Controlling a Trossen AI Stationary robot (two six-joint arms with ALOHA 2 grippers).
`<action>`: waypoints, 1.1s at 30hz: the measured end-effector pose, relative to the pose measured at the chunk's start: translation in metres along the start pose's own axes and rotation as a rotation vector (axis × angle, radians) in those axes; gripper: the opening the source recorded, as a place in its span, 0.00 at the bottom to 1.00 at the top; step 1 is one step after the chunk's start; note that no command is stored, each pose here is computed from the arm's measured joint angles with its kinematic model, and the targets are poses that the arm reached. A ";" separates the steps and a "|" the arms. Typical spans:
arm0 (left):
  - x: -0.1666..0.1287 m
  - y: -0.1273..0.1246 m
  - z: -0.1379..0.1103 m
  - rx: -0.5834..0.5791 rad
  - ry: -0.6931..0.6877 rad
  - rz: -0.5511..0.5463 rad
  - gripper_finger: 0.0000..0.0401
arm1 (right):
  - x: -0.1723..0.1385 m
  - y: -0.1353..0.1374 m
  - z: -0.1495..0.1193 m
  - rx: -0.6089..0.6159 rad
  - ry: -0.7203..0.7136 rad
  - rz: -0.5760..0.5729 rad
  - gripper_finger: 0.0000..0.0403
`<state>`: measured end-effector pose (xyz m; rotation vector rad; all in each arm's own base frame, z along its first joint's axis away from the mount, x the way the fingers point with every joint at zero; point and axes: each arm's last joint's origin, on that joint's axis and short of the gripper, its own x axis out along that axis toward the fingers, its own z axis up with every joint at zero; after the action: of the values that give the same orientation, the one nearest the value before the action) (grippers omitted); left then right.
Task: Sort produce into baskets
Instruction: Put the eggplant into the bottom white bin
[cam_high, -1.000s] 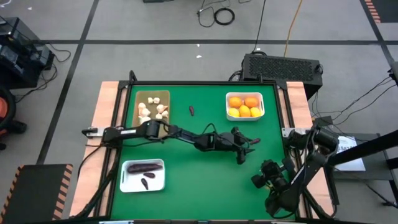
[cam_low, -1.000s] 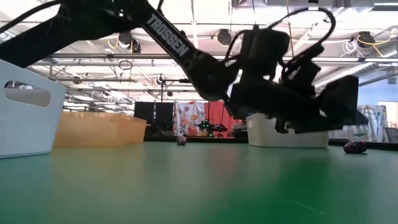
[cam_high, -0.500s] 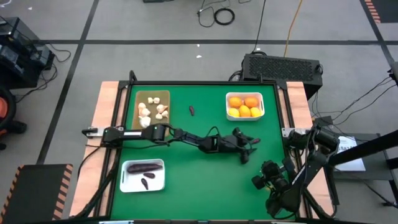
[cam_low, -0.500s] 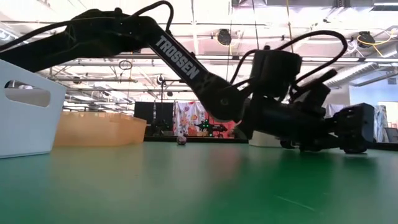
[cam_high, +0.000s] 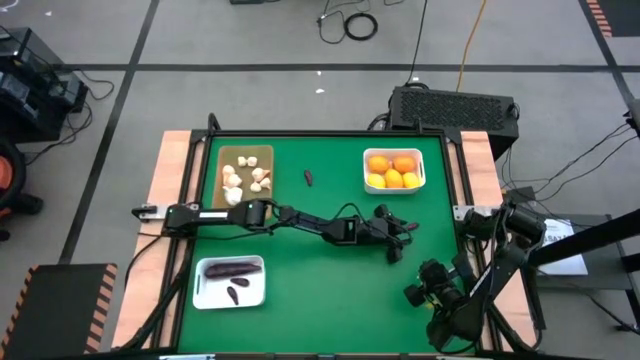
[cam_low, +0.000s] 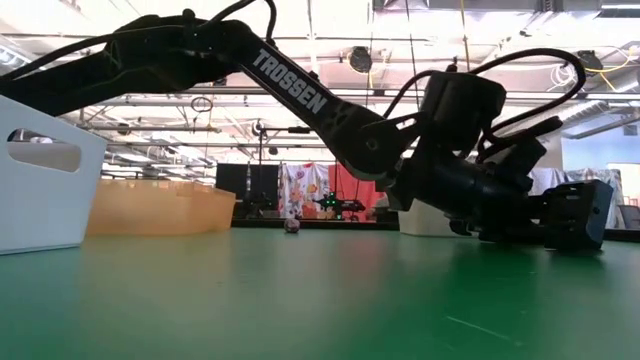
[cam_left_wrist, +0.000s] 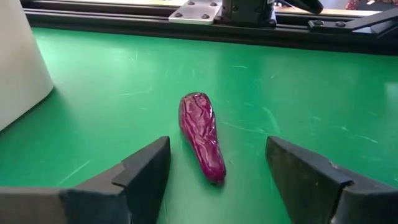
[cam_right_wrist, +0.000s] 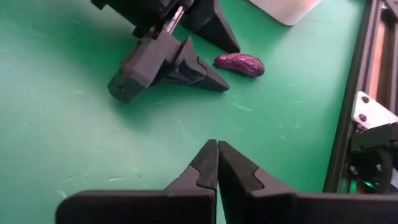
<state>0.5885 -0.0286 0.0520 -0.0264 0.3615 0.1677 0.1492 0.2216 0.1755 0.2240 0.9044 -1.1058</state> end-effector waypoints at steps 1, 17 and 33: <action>0.000 0.000 0.000 0.000 0.002 0.000 0.68 | 0.000 0.001 0.000 -0.001 0.004 0.006 0.00; 0.000 0.003 -0.004 -0.063 0.053 0.002 0.32 | -0.001 0.012 -0.007 0.025 0.069 0.111 0.00; -0.019 0.000 0.027 -0.014 0.168 -0.044 0.15 | -0.006 0.029 -0.017 -0.030 0.146 0.287 0.00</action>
<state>0.5803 -0.0296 0.0845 -0.0625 0.5270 0.1252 0.1643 0.2487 0.1615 0.4012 0.9839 -0.8173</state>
